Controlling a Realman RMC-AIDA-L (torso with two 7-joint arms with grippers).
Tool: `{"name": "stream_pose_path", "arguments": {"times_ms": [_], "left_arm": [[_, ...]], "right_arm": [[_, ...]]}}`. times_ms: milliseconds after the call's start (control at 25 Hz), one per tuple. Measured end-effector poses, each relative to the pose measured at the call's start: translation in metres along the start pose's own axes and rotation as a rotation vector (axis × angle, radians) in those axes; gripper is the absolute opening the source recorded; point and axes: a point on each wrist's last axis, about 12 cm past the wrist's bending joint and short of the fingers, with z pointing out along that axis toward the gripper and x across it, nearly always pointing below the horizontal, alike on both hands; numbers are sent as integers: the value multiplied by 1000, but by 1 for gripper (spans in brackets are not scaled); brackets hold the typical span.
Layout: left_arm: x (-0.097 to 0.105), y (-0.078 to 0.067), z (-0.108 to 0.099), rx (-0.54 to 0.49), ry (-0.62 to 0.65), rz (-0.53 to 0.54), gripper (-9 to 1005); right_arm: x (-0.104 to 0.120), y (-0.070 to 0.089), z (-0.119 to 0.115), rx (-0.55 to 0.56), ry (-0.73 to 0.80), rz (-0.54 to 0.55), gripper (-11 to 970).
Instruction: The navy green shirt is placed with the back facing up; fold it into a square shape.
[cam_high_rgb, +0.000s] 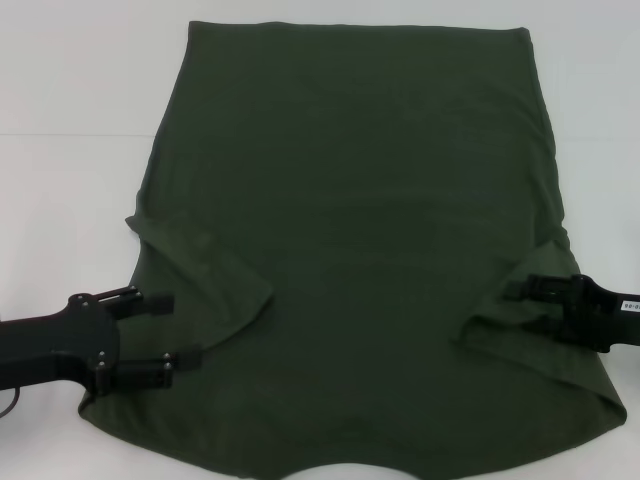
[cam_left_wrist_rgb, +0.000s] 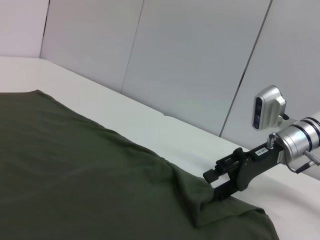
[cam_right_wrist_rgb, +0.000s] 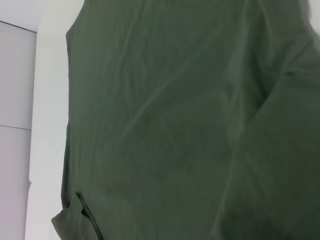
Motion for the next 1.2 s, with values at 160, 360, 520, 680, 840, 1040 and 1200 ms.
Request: {"name": "stream_pose_path", "arguments": {"times_ms": [160,360,520,680,840,1040,1200], "left_arm": [[0,0,0,0,0,0,904],[-1,0,0,1,0,1,904],[-1,0,1,2,0,-2,904],[-2,1,0,1,1,-8,904],[-2,1,-1,1,1,-8,904],[-2,1,-1,1,3,-7,904],[-1,1,-2,-1,4,-9,905]], "right_arm": [[-3,3,2,2,-6,-10,699],[-7,6,4,-3,-19,-19,700],[-9,9,6,3,-25,-25,700],[-10,8,8,9,-34,-19,701],[-11,11,10,8,-34,-23,700],[-15,29,22,-26,-22,-77,693],[-17,53,36,-76,13,-166,691]]}}
